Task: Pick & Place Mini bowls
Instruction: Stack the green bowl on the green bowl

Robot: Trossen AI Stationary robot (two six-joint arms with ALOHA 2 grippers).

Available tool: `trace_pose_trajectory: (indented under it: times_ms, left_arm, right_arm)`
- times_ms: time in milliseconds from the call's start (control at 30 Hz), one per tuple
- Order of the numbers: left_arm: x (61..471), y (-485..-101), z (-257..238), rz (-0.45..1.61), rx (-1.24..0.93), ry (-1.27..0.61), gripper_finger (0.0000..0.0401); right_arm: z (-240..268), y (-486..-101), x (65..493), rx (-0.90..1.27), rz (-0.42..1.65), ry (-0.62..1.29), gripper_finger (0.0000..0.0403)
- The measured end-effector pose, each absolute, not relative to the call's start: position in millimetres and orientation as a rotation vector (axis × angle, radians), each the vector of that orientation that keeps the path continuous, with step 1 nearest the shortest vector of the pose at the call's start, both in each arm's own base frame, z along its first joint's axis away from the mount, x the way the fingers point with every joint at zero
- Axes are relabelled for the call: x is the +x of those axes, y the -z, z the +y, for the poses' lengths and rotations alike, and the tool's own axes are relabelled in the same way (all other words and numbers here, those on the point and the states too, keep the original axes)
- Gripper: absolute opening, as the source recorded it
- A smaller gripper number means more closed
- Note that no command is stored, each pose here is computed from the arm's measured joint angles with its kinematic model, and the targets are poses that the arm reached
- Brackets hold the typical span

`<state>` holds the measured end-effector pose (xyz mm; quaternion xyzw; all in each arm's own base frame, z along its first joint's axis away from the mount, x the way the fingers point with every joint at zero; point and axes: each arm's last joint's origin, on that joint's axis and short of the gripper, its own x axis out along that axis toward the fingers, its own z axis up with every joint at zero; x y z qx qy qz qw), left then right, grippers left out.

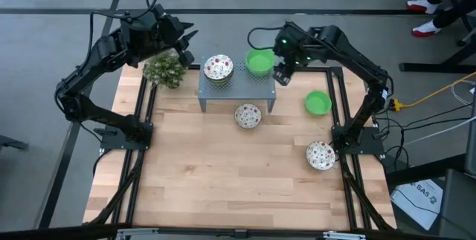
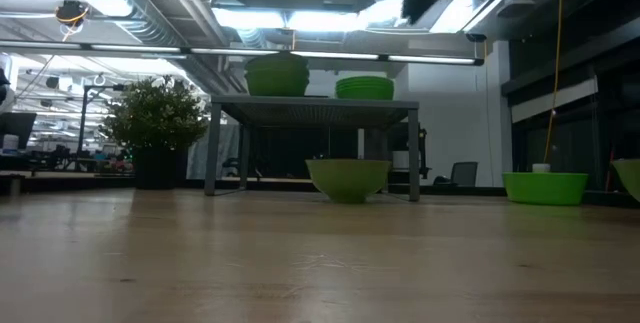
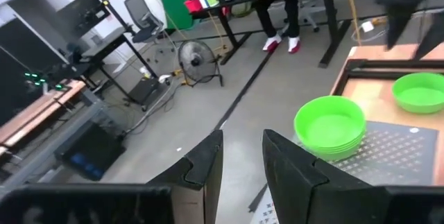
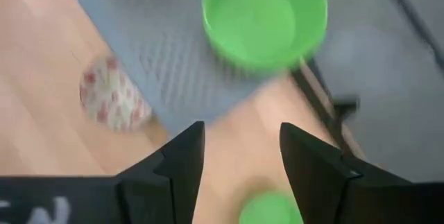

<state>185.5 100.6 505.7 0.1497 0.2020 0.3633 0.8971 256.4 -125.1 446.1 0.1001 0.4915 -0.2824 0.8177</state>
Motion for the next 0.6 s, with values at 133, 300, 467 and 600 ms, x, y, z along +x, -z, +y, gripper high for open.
trace_pose_trajectory:
  times_ms: [133, 300, 467, 600]
  left_arm:
    - [185, -506, 101, 0.435, 0.341, -0.768, 0.0098]
    - [185, -506, 102, 0.439, 0.348, -0.788, 0.0098]
    - [185, -508, 102, 0.420, 0.350, -0.791, 0.0098]
    - [186, -508, 100, 0.389, 0.315, -0.733, 0.0097]
  right_arm:
    - [-120, -445, 245, 0.275, 1.055, 0.628, 0.0188]
    - [-117, -427, 230, 0.343, 1.093, 0.846, 0.0188]
    - [-113, -385, 215, 0.467, 1.164, 0.970, 0.0188]
    - [-108, -344, 209, 0.588, 1.224, 0.989, 0.0188]
